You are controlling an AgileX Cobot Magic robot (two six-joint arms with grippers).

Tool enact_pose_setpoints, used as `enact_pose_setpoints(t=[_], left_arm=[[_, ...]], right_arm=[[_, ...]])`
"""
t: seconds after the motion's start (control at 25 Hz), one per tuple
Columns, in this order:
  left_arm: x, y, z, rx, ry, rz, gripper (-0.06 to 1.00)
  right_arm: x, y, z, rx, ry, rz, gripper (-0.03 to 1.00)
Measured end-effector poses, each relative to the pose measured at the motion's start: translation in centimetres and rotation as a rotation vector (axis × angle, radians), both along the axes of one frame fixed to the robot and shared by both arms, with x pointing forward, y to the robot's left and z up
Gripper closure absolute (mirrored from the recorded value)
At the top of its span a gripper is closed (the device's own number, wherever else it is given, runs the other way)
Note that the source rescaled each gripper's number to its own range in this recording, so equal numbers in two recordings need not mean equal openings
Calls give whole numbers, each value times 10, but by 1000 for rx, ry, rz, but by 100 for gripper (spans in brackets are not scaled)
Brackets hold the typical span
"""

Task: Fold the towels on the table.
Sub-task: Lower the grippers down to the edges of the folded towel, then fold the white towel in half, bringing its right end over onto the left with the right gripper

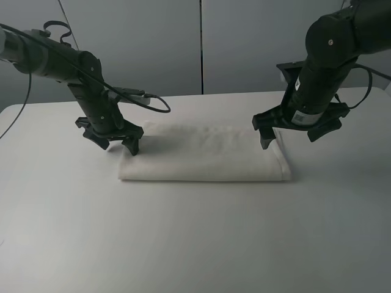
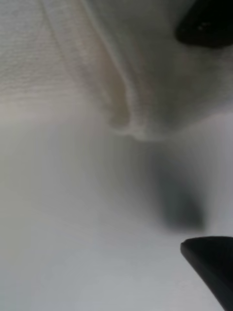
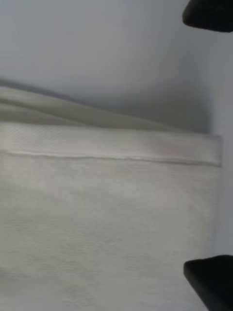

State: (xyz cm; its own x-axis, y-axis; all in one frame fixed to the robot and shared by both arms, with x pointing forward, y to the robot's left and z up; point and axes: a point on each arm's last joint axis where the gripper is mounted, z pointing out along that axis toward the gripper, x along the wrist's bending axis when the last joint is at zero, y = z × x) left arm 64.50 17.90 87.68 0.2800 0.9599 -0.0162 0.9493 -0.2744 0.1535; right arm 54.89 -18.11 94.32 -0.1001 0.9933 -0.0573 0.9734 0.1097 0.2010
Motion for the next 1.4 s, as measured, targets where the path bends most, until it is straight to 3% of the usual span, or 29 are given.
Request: enact_pose_setpoints(t=[0.4, 0.72, 1.2, 1.28, 1.32, 1.4], left_arm=[[1, 1, -1, 11, 2, -6, -5], [1, 1, -1, 19, 7, -6, -5], [1, 1, -1, 19, 7, -6, -5], [1, 1, -1, 19, 7, -6, -5], [1, 1, -1, 19, 7, -6, -5], [1, 1, -1, 19, 7, -6, -5]], right_arm=[[36, 17, -28, -22, 99, 4, -3], [55, 7, -58, 94, 201, -65, -3], [60, 4, -77, 111, 217, -70, -3], [61, 4, -77, 109, 213, -56, 5], [61, 4, -77, 110, 209, -54, 17], [62, 5, -78, 117, 202, -52, 50]])
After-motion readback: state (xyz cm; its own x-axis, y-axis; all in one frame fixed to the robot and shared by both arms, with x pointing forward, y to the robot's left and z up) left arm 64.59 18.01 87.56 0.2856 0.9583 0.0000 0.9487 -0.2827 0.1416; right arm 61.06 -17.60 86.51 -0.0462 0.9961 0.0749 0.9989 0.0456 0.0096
